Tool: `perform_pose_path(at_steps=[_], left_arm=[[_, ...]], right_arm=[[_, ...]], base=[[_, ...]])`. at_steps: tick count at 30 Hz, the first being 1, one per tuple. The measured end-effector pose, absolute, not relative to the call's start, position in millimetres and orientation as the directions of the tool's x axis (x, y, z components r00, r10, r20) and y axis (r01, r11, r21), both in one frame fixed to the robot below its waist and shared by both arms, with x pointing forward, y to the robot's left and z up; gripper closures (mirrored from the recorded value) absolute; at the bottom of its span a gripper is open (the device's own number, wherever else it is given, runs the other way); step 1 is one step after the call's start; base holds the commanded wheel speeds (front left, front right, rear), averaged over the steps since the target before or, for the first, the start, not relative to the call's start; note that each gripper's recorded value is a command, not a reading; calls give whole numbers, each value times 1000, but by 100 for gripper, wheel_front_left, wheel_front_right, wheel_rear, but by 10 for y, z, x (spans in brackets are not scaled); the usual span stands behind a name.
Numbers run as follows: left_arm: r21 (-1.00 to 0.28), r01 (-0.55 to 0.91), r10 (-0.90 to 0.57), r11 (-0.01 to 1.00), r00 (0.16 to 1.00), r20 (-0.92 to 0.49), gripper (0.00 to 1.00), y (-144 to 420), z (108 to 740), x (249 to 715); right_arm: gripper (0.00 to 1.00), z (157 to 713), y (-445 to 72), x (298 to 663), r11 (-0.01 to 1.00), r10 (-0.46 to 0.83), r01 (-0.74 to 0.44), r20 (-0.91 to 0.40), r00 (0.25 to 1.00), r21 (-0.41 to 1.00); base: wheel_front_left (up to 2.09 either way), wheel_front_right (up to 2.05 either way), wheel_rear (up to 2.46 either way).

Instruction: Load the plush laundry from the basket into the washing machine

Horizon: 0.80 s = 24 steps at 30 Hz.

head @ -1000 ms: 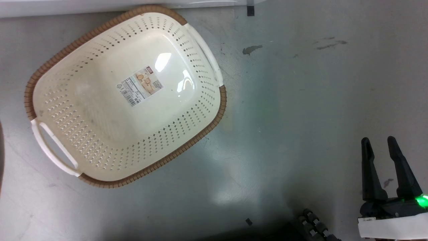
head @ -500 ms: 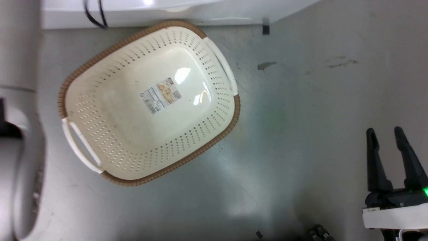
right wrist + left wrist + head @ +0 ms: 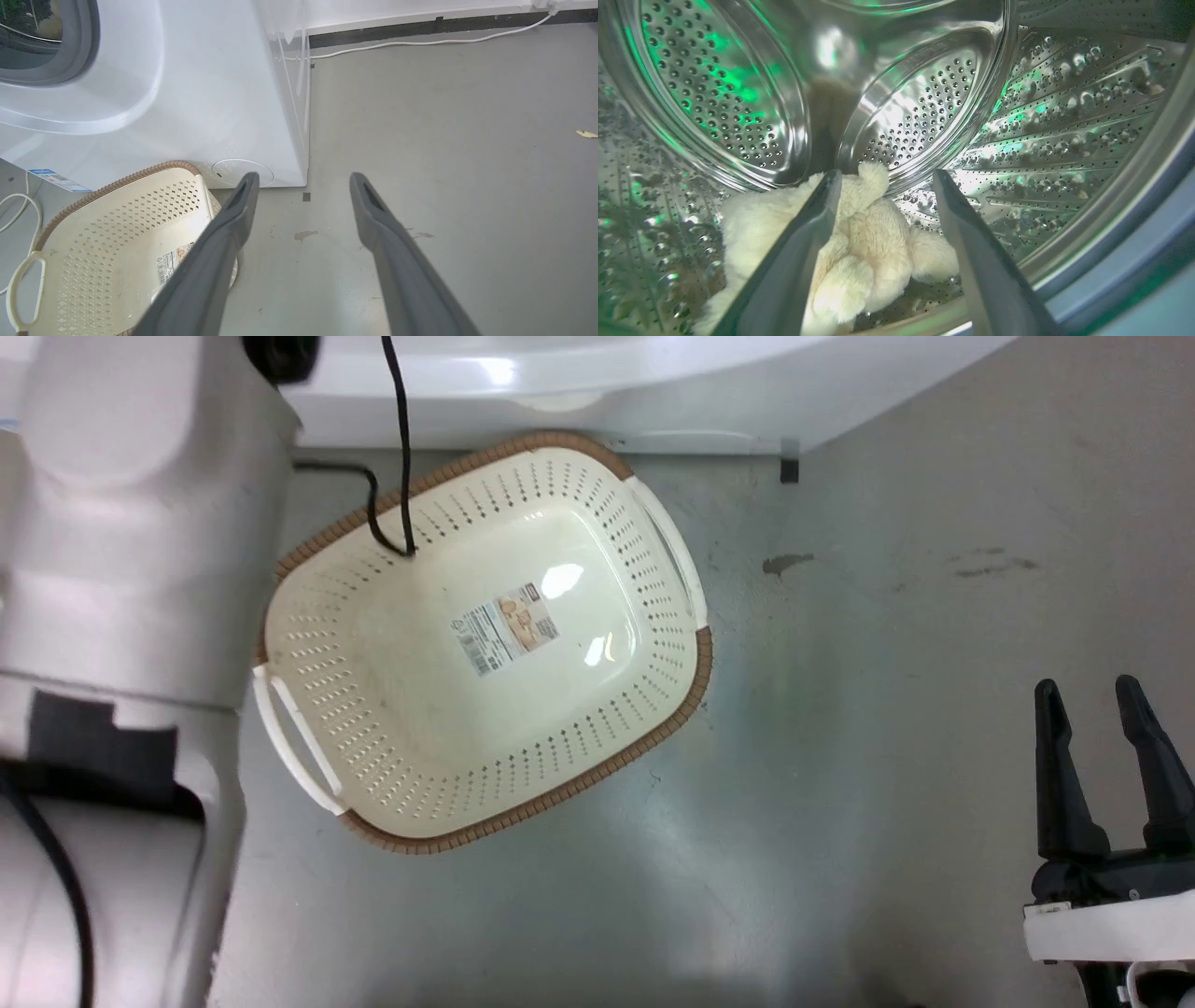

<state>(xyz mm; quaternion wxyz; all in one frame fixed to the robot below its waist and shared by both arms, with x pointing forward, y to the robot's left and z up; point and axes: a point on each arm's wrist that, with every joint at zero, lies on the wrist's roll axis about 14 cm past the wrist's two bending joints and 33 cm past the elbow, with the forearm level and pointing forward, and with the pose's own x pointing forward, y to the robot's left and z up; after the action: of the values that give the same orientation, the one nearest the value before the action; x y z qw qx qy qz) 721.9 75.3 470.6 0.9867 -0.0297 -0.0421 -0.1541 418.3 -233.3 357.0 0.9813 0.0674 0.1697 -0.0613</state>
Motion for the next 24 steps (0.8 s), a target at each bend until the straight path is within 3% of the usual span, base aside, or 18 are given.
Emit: perform_pose_path(at_steps=[8,24], left_arm=[[-50,275,-272,960,960,63,0,868,4699,6847],[-103,177,-162,979,977,136,0,1183,5306,6065]], right_arm=[[0,3784,-2270,4234,983,-79,121,-285,955,134],[0,4429,-2169,4208,981,-51,73,-130,990,177]], base=[[0,0,0],[0,0,0]])
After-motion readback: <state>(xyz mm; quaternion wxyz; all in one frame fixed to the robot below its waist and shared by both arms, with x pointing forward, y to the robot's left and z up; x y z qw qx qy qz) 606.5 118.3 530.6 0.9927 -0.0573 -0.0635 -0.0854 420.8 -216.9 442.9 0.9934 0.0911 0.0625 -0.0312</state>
